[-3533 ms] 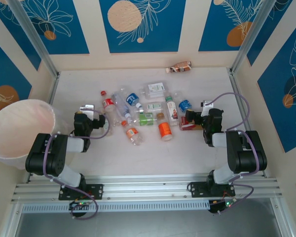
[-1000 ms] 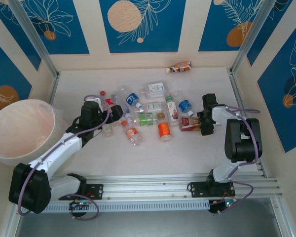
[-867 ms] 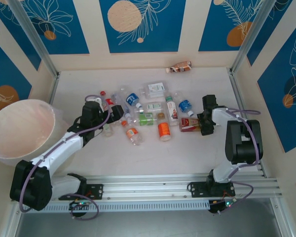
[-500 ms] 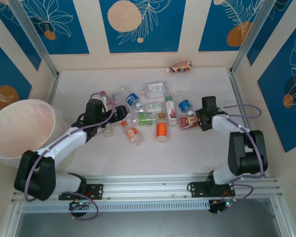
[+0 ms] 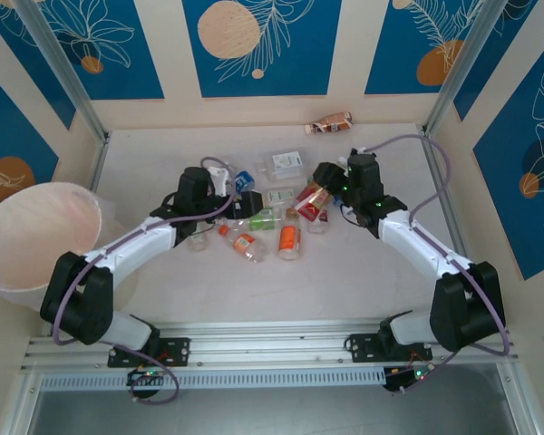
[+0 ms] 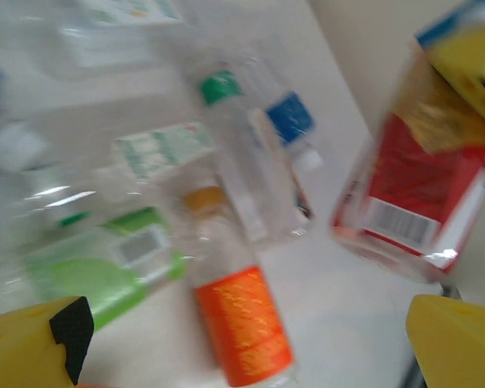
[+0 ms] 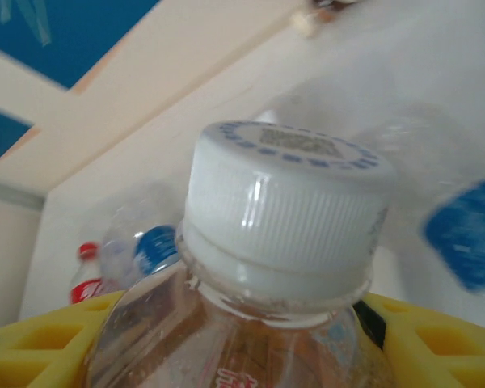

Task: Put the plastic bottles in the bin

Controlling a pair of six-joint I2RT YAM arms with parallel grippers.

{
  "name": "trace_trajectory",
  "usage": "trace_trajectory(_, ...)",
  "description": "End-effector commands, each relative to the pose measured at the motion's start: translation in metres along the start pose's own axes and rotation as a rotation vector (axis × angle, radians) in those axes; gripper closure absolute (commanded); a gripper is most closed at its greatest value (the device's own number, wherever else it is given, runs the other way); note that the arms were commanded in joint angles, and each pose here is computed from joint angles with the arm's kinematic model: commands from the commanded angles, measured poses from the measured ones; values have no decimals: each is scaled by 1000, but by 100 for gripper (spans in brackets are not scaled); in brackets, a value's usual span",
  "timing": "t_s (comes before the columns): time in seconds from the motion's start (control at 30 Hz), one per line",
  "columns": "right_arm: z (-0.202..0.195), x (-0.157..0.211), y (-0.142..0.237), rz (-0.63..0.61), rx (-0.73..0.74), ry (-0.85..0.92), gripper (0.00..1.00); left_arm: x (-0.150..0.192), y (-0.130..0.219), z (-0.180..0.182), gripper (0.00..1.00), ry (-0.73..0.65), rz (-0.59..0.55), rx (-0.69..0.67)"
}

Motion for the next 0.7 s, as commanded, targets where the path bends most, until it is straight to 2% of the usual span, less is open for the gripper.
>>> trace_trajectory(0.0, 46, 21, -3, 105, -142, 117, 50, -17, -6, -48, 0, -189, -16, 184)
trace_trajectory(0.1, 63, 33, -5, 159, -178, 128, 49, -14, -17, -56, 0, -237, 23, 174)
trace_trajectory(0.5, 90, 67, -7, 312, -251, 133, 47, -12, -43, -44, 0, -240, 41, 121)
trace_trajectory(0.57, 93, 71, -7, 340, -263, 121, 46, -10, -46, -43, 4, -255, 61, 113)
trace_trajectory(0.67, 100, 74, -4, 373, -288, 105, 43, -6, -50, -42, 16, -248, 81, 112)
Point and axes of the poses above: each hand's point on the last joint's axis, 136 mm out from that joint toward the fingers, its own y axis back along the fingers, its own z axis along the line the jaws close on, x = y × z, the point moved 1 cm from there along y, back along the fingers, and after that the axes turned 15 degrees about -y, right-handed, at the moved point
